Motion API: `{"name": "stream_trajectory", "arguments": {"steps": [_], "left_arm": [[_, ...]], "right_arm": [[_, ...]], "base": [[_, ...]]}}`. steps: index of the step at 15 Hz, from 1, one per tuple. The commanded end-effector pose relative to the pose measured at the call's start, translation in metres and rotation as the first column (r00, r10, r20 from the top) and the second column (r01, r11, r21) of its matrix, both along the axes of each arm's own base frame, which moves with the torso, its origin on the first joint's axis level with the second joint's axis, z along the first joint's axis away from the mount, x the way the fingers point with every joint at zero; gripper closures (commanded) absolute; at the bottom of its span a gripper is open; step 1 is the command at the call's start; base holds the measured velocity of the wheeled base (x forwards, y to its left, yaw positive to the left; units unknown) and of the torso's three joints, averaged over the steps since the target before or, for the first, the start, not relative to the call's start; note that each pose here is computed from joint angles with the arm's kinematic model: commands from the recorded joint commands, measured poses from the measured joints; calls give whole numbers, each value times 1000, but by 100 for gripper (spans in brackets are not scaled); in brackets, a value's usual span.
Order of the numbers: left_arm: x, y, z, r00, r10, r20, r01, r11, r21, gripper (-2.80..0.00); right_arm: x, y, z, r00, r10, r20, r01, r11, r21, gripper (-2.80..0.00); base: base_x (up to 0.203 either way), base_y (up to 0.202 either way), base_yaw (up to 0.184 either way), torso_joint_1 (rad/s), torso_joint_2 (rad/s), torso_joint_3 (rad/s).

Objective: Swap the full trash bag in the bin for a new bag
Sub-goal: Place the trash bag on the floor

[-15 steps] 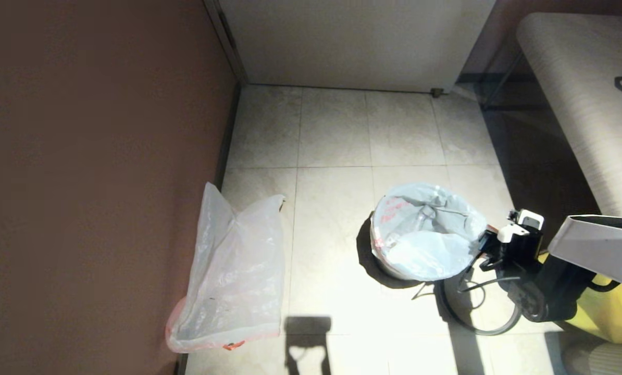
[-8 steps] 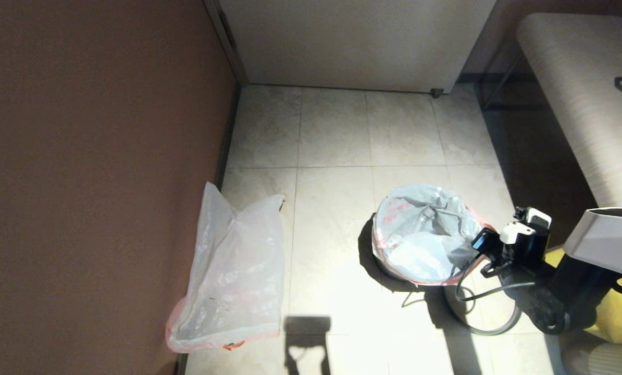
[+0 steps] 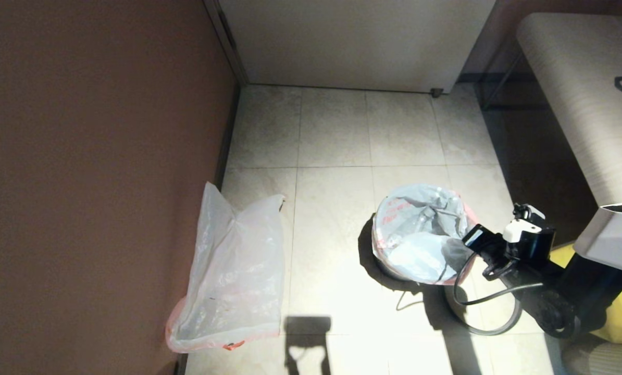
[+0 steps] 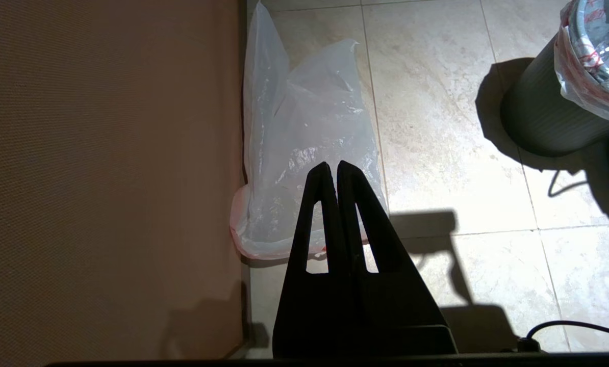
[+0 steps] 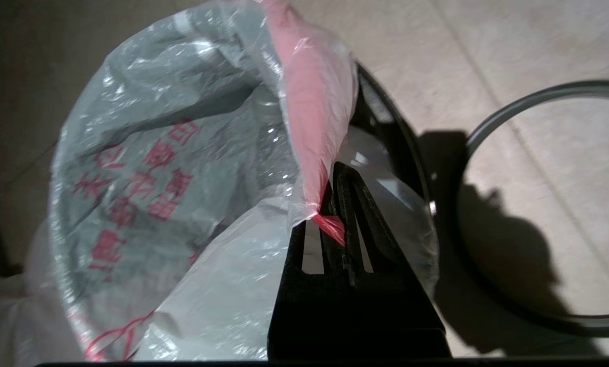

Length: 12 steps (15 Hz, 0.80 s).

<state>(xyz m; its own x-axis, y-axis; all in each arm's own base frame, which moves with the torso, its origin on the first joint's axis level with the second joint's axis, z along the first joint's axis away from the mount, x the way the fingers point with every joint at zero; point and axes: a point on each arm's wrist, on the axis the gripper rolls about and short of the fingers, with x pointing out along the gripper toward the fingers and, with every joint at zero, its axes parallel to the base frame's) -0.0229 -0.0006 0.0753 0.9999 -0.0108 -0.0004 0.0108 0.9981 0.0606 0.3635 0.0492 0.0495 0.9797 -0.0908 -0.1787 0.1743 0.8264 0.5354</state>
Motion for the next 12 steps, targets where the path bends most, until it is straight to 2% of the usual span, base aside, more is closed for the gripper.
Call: {"name": "stream_trajectory", "arguments": {"steps": [1, 5, 6, 8, 12], "left_arm": [[0, 0, 0, 1000, 0, 2, 0, 1000, 1, 0], [0, 0, 0, 1000, 0, 2, 0, 1000, 1, 0], [0, 0, 0, 1000, 0, 2, 0, 1000, 1, 0], [0, 0, 0, 1000, 0, 2, 0, 1000, 1, 0], [0, 0, 0, 1000, 0, 2, 0, 1000, 1, 0]], "right_arm": [[-2, 2, 5, 998, 69, 9, -69, 997, 44, 0], [-1, 10, 4, 977, 213, 4, -213, 975, 62, 0], [-1, 12, 3, 967, 254, -5, -253, 966, 49, 0], [1, 14, -11, 939, 330, -93, -332, 943, -6, 0], [24, 19, -39, 920, 354, -166, -371, 925, -79, 0]], "base": [[0, 0, 0, 0, 0, 0], [0, 0, 0, 0, 0, 0], [0, 0, 0, 0, 0, 0], [0, 0, 0, 0, 0, 0], [0, 0, 0, 0, 0, 0]]}}
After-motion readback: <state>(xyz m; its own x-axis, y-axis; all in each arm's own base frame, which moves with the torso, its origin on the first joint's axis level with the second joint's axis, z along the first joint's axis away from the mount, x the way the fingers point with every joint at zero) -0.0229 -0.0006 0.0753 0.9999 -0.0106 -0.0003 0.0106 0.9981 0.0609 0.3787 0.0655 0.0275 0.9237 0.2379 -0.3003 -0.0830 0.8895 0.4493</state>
